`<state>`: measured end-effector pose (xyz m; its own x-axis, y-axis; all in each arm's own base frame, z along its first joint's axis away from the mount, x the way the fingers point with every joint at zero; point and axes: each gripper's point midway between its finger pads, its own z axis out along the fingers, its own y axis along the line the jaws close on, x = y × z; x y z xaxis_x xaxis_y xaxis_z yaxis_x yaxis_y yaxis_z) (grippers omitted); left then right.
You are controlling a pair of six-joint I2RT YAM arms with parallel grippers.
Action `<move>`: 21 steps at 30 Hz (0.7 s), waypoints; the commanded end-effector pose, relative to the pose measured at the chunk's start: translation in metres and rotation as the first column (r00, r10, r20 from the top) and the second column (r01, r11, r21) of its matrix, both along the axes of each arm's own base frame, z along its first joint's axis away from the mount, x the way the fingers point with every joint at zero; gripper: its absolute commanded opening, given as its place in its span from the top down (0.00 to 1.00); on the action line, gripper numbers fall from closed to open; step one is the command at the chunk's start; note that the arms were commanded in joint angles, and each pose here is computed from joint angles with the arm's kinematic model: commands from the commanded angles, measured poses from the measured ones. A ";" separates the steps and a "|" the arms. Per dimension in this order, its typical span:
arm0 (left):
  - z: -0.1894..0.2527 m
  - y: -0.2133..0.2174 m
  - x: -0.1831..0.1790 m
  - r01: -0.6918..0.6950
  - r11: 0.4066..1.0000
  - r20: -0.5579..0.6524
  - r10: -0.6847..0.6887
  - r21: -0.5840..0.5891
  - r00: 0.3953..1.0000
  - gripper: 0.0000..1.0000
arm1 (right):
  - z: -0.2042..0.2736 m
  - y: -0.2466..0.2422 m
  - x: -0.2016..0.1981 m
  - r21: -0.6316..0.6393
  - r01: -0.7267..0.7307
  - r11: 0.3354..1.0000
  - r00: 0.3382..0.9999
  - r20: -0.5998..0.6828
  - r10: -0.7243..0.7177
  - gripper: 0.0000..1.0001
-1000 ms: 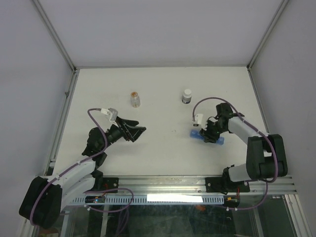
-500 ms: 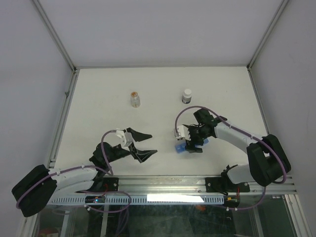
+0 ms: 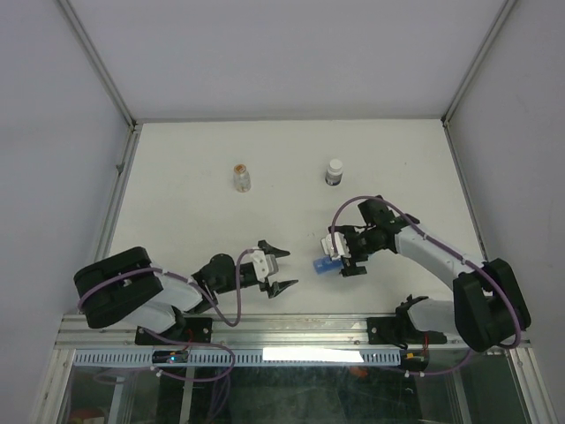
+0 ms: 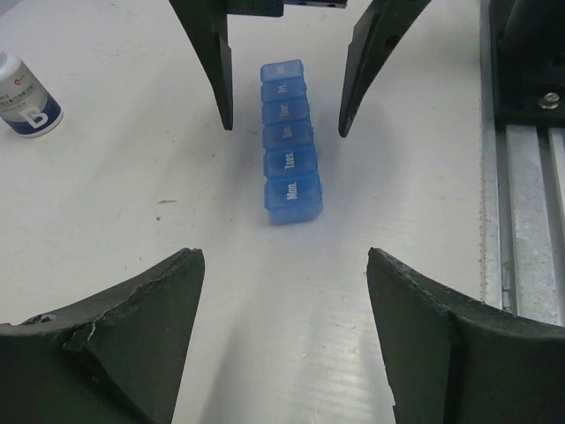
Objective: Sort the pills into containers
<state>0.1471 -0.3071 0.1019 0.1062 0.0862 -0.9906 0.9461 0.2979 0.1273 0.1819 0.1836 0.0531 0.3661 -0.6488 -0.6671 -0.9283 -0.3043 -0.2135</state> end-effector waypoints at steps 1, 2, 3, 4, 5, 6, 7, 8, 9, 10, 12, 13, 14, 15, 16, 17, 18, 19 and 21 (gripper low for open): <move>0.015 -0.030 0.014 0.023 1.000 0.147 -0.022 -0.009 0.989 0.25 | -0.004 -0.011 0.015 0.004 0.042 0.999 0.999 0.023 -0.042 0.14; 0.012 -0.036 0.014 0.035 0.999 0.151 -0.035 -0.003 0.988 0.25 | -0.006 -0.016 0.019 0.001 0.060 0.998 0.998 0.019 -0.060 0.14; 0.010 -0.042 0.014 0.050 0.999 0.150 -0.049 0.002 0.988 0.25 | -0.007 -0.022 0.023 -0.003 0.081 0.997 0.997 0.012 -0.081 0.15; 0.006 -0.047 0.015 0.062 0.998 0.147 -0.062 0.006 0.987 0.25 | -0.007 -0.027 0.026 -0.002 0.085 0.996 0.996 0.008 -0.085 0.15; 0.003 -0.052 0.016 0.068 0.998 0.144 -0.069 0.009 0.987 0.25 | -0.010 -0.033 0.027 -0.005 0.090 0.996 0.996 -0.006 -0.090 0.16; 0.000 -0.056 0.017 0.070 0.997 0.139 -0.071 0.009 0.988 0.25 | -0.012 -0.039 0.026 -0.012 0.092 0.996 0.996 -0.018 -0.092 0.17; -0.003 -0.060 0.018 0.071 0.997 0.136 -0.072 0.009 0.988 0.25 | -0.014 -0.043 0.025 -0.019 0.089 0.996 0.996 -0.027 -0.089 0.18; -0.005 -0.063 0.020 0.071 0.997 0.133 -0.072 0.007 0.989 0.25 | -0.017 -0.046 0.024 -0.023 0.086 0.996 0.996 -0.029 -0.087 0.18; -0.007 -0.065 0.021 0.070 0.998 0.129 -0.070 0.006 0.989 0.25 | -0.019 -0.048 0.023 -0.025 0.082 0.996 0.996 -0.024 -0.082 0.18; -0.009 -0.067 0.022 0.068 0.998 0.126 -0.069 0.006 0.990 0.24 | -0.021 -0.048 0.023 -0.026 0.078 0.997 0.997 -0.019 -0.078 0.18; -0.014 -0.073 0.025 0.063 0.998 0.115 -0.064 0.018 0.991 0.24 | -0.021 -0.045 0.023 -0.008 0.068 0.998 0.997 -0.025 -0.069 0.19; -0.017 -0.076 0.026 0.060 0.998 0.109 -0.063 0.029 0.992 0.24 | -0.020 -0.043 0.023 0.003 0.065 0.998 0.997 -0.031 -0.065 0.19; -0.022 -0.079 0.026 0.057 0.997 0.102 -0.061 0.044 0.993 0.23 | -0.020 -0.041 0.023 0.013 0.062 0.998 0.997 -0.040 -0.062 0.20; -0.025 -0.081 0.026 0.054 0.997 0.096 -0.060 0.059 0.994 0.23 | -0.019 -0.039 0.023 0.021 0.059 0.998 0.997 -0.049 -0.058 0.21; -0.029 -0.083 0.027 0.047 0.996 0.091 -0.053 0.075 0.994 0.23 | -0.019 -0.038 0.023 0.026 0.056 0.998 0.997 -0.056 -0.054 0.23; -0.033 -0.084 0.028 0.039 0.995 0.085 -0.047 0.088 0.995 0.23 | -0.020 -0.037 0.023 0.028 0.055 0.998 0.997 -0.064 -0.053 0.24; -0.037 -0.085 0.029 0.029 0.994 0.078 -0.037 0.105 0.996 0.23 | -0.022 -0.036 0.022 0.027 0.052 0.998 0.996 -0.074 -0.050 0.26; -0.041 -0.085 0.031 0.014 0.993 0.074 -0.023 0.117 0.997 0.23 | -0.024 -0.036 0.020 0.024 0.046 0.999 0.996 -0.077 -0.044 0.28; -0.047 -0.087 0.032 0.002 0.991 0.069 -0.012 0.137 0.998 0.24 | -0.025 -0.034 0.019 0.021 0.046 0.999 0.995 -0.085 -0.044 0.32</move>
